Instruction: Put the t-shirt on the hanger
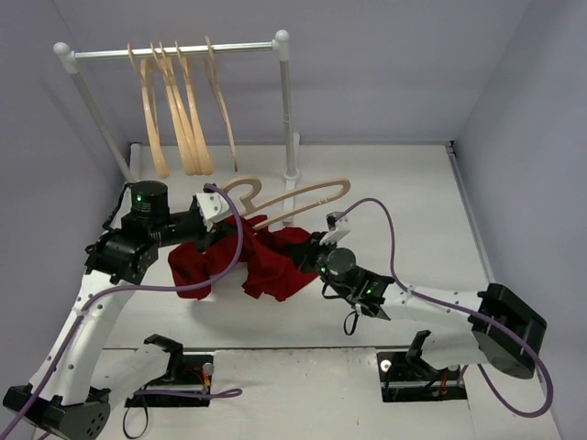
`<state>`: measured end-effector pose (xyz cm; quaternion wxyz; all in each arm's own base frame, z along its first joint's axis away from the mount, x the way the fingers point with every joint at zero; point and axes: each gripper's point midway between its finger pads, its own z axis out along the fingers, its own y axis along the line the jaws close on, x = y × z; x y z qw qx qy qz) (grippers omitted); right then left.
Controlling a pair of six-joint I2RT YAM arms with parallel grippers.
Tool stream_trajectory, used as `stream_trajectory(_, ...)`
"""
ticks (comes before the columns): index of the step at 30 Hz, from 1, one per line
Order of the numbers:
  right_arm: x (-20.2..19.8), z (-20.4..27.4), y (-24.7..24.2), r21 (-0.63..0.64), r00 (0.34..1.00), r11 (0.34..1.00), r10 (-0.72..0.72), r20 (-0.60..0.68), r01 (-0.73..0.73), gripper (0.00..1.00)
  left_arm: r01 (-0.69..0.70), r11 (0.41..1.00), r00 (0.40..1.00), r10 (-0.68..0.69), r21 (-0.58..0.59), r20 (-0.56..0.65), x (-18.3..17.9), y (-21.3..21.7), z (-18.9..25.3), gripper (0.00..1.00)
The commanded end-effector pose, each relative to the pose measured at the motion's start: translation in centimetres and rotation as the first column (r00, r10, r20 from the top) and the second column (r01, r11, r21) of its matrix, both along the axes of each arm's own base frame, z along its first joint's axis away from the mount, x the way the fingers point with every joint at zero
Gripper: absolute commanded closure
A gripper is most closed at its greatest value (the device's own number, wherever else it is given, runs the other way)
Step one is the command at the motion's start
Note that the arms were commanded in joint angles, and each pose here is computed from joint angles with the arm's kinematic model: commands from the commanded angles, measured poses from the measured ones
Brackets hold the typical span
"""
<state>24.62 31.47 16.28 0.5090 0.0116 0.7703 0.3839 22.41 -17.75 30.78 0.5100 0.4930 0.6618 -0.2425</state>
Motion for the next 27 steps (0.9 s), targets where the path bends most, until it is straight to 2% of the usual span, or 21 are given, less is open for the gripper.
stream_trajectory(1,1.9,0.8,-3.6,-0.025,0.998,0.998,-0.063,0.03,0.063,1.0,0.037,0.998,0.989,-0.03,-0.041,0.147,-0.8,-0.1,4.5,1.0)
stream_trajectory(9,3.7,2.2,-7.7,-0.138,0.995,0.988,-0.065,0.076,0.075,1.0,0.011,1.0,0.994,-0.008,-0.028,0.109,-1.6,0.6,3.7,1.0)
stream_trajectory(17,6.8,4.6,-12.1,-0.166,0.99,0.98,-0.089,0.108,0.106,1.0,-0.014,1.0,0.998,0.014,0.005,0.064,-2.2,1.2,2.2,1.0)
stream_trajectory(22,8.6,9.7,-13.1,-0.221,0.98,0.971,-0.047,0.195,0.091,1.0,-0.025,1.0,0.995,0.025,0.004,0.1,-2.6,1.6,4.4,1.0)
stream_trajectory(27,9.6,14.0,-13.1,-0.266,0.963,0.96,-0.014,0.268,0.088,1.0,-0.064,0.997,0.992,0.059,0.05,0.11,-1.9,2.4,5.6,1.0)
